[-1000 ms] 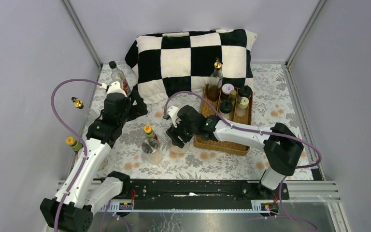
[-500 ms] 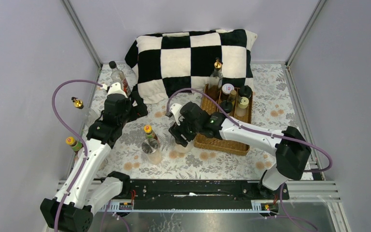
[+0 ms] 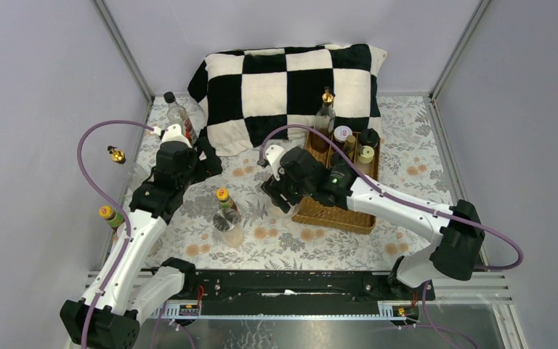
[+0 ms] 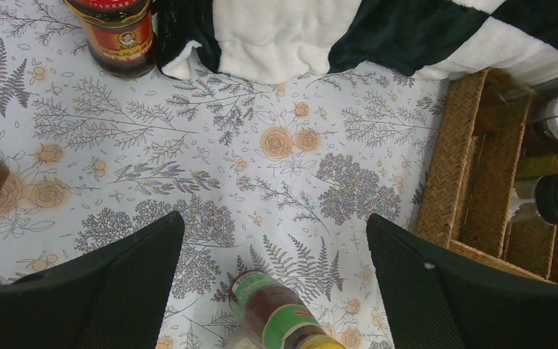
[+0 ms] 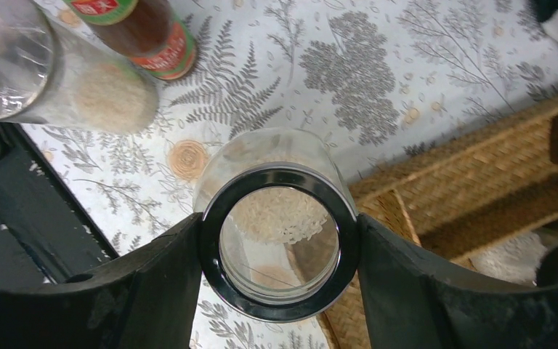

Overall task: Organize the condiment bottles
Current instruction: Pick up the bottle from the center of the board, then place the bottle in the storage box.

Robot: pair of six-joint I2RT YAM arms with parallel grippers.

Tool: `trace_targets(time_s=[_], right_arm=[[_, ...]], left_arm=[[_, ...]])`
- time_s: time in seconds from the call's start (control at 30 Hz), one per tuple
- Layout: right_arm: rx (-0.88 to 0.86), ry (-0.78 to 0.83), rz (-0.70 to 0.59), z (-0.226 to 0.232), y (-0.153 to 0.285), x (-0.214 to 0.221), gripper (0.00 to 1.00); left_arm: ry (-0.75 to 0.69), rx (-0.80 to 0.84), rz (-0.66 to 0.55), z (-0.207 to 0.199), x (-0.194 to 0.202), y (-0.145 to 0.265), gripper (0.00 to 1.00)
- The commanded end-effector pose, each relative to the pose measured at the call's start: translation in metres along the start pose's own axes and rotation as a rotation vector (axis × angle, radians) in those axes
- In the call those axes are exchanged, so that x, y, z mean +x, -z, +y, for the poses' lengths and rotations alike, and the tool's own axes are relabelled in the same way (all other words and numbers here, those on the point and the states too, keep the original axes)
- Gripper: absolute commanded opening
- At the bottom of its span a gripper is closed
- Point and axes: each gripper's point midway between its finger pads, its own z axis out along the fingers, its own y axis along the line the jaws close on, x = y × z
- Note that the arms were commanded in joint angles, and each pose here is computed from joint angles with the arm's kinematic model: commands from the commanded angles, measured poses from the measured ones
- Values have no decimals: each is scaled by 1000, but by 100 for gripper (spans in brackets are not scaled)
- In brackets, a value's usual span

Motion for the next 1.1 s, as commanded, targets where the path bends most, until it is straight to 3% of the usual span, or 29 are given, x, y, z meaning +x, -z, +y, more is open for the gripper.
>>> trace_targets(time_s=[0.0,0.6,1.07], right_arm=[[123,21,-71,-22,27,-15,54],[304,-127,-41,-106,41,20,54],[161,-222,-13,-75,22,57,54]], left_arm=[[8,26,-29,-4,-6,2,99],[-18,36,-19,-10,-13,-1,99],[-28,26,1,-5,-3,-5,99]])
